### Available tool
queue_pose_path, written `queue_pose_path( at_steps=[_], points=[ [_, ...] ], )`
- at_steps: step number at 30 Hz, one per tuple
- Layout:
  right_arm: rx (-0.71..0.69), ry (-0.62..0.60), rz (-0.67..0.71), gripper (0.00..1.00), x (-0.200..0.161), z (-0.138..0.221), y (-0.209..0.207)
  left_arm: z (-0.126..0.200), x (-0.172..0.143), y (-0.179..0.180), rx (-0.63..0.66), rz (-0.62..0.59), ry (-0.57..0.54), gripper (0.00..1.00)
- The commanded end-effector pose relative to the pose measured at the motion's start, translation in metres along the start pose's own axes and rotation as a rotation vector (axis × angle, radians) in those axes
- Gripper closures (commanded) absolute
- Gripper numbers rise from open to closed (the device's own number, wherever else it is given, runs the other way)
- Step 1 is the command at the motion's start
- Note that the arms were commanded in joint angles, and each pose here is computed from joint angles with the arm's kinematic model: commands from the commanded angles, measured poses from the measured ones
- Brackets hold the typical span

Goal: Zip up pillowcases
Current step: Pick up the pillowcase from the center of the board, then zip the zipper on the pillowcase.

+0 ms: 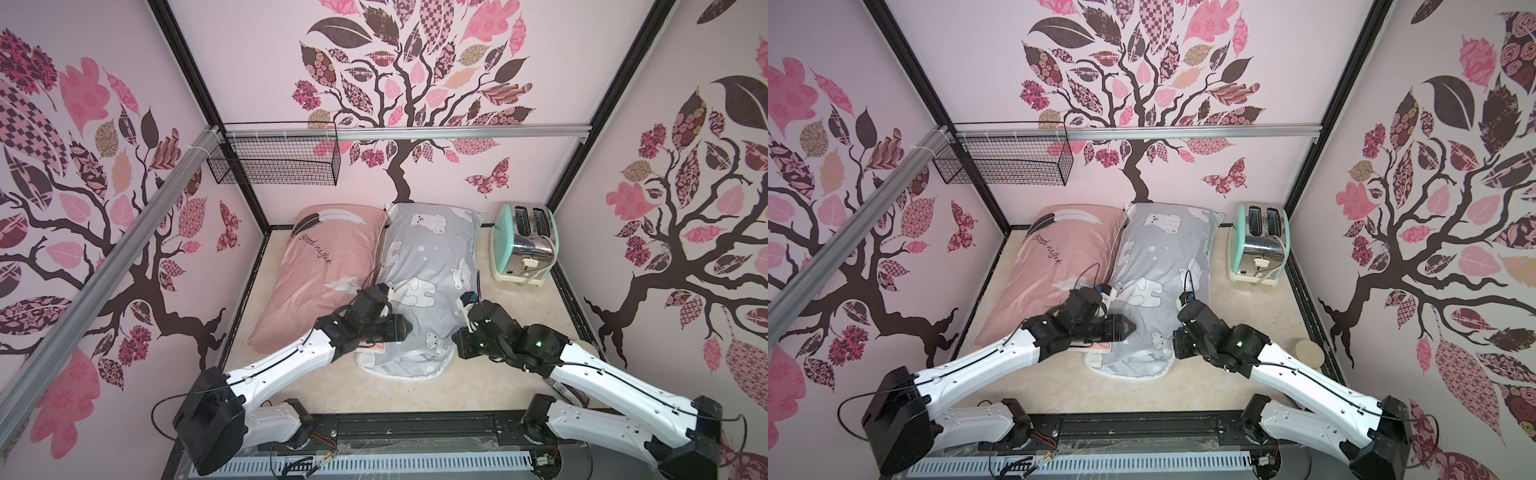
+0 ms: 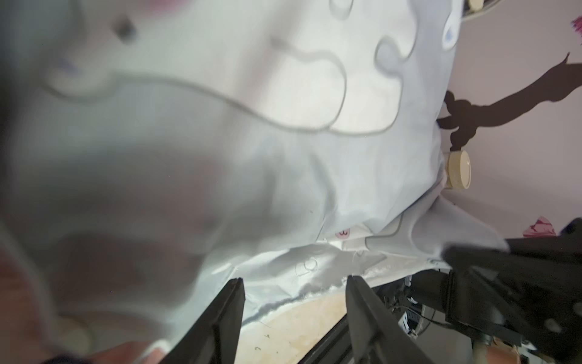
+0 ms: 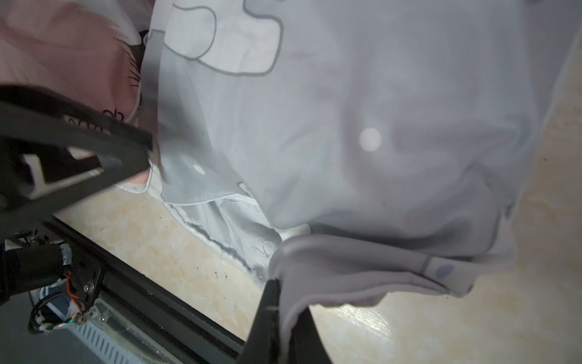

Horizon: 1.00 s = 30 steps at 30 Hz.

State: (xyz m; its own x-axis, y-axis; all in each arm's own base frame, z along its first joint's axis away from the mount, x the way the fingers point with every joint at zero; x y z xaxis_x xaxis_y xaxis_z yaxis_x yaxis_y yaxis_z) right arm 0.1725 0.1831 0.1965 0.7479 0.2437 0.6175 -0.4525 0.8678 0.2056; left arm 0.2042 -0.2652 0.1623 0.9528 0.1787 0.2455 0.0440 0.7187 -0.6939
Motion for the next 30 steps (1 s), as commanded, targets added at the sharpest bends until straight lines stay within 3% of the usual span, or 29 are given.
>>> queue_pose_path(
  at_steps=[1,3,12,16,22,30],
  points=[
    [0.022,-0.027,-0.056,1.00,0.004,-0.001,0.004,-0.006,-0.001,-0.058,-0.322,0.110,0.013,0.45],
    [0.060,-0.025,-0.085,1.00,0.002,-0.005,0.007,-0.014,-0.004,-0.071,-0.438,0.151,0.031,0.48],
    [0.346,-0.046,-0.245,1.00,0.008,-0.009,0.021,-0.059,-0.017,-0.064,-0.458,0.227,0.098,0.62],
    [0.366,-0.058,-0.272,1.00,0.010,-0.008,0.020,-0.070,-0.020,-0.055,-0.463,0.264,0.106,0.72],
    [0.287,-0.038,-0.284,1.00,0.003,-0.014,0.005,-0.060,-0.023,-0.048,-0.458,0.277,0.093,0.73],
    [0.368,-0.057,-0.377,1.00,-0.001,-0.016,-0.003,-0.058,-0.030,-0.042,-0.523,0.337,0.116,0.68]
  ],
)
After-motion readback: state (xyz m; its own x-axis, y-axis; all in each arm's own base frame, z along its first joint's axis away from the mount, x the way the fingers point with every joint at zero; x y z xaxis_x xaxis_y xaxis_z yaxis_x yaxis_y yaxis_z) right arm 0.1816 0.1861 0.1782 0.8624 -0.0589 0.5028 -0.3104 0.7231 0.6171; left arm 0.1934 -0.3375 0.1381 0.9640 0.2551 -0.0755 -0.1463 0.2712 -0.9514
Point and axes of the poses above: each gripper's point midway between its finger pads, its own z axis back along the fingers, its own y axis along the line the jaws close on, x = y × z, the point moved 4 cm from there along z, back along the fingers, and after that the axes turned 11 degrees about z, right-handed, at the moved point
